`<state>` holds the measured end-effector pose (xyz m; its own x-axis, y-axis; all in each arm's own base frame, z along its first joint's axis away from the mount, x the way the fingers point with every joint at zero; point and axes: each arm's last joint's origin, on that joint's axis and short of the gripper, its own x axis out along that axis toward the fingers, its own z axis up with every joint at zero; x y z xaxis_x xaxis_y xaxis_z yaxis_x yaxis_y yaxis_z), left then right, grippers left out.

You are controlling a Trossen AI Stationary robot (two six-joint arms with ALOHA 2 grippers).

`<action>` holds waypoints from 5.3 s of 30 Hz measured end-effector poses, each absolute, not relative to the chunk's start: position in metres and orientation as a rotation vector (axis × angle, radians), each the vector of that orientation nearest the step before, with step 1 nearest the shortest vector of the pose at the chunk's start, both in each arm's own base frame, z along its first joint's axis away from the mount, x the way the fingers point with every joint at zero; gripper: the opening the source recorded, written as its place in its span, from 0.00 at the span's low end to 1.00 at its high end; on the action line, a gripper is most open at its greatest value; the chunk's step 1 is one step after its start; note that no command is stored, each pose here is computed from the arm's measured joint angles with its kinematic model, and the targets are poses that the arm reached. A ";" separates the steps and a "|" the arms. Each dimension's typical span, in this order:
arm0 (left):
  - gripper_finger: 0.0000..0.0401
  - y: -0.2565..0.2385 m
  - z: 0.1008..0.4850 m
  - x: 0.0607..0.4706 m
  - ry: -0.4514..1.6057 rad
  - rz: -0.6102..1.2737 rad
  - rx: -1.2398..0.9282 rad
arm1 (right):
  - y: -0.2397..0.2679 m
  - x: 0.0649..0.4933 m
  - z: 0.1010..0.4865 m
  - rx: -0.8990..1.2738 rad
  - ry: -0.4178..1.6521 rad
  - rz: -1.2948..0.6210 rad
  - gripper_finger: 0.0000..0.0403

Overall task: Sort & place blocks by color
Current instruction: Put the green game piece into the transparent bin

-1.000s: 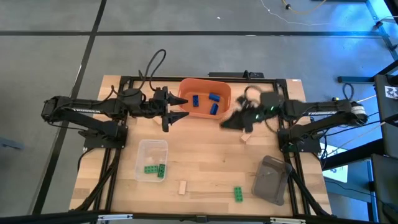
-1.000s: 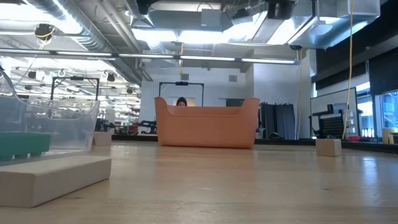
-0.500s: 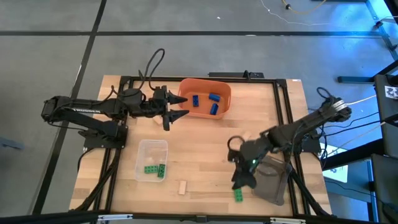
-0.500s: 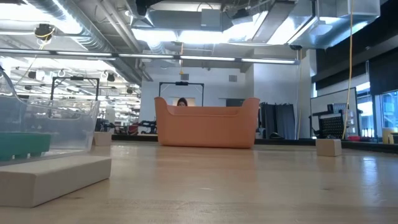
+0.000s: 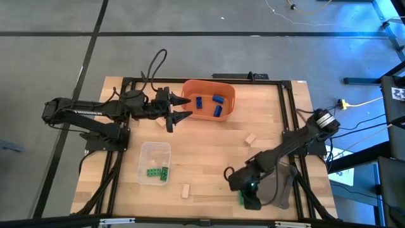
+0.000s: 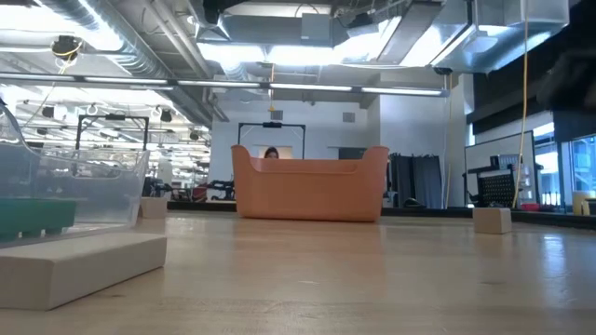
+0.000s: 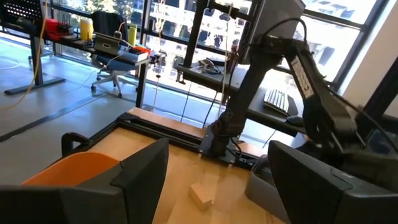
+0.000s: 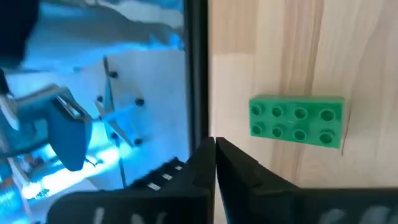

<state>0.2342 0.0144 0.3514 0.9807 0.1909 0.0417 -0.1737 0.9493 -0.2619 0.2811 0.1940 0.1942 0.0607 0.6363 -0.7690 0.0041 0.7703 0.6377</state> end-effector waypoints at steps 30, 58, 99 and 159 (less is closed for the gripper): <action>0.67 0.016 0.351 0.234 -0.072 0.238 -0.261 | 0.166 0.311 0.148 0.131 1.299 0.254 0.00; 0.67 0.016 0.351 0.234 -0.072 0.238 -0.260 | 0.117 0.313 0.198 0.289 1.246 -0.131 0.05; 0.67 0.017 0.351 0.234 -0.076 0.262 -0.261 | 0.126 0.315 0.133 0.487 1.093 -0.455 0.71; 0.67 -0.033 0.298 0.299 0.152 0.005 -0.243 | 0.064 0.300 0.285 0.330 0.556 -0.142 0.35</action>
<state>0.2989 -0.0331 0.2985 0.9885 -0.0135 -0.1503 -0.0231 0.9707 -0.2391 0.2997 0.0635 0.2846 0.8415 -0.0432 -0.5385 0.2202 0.9377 0.2689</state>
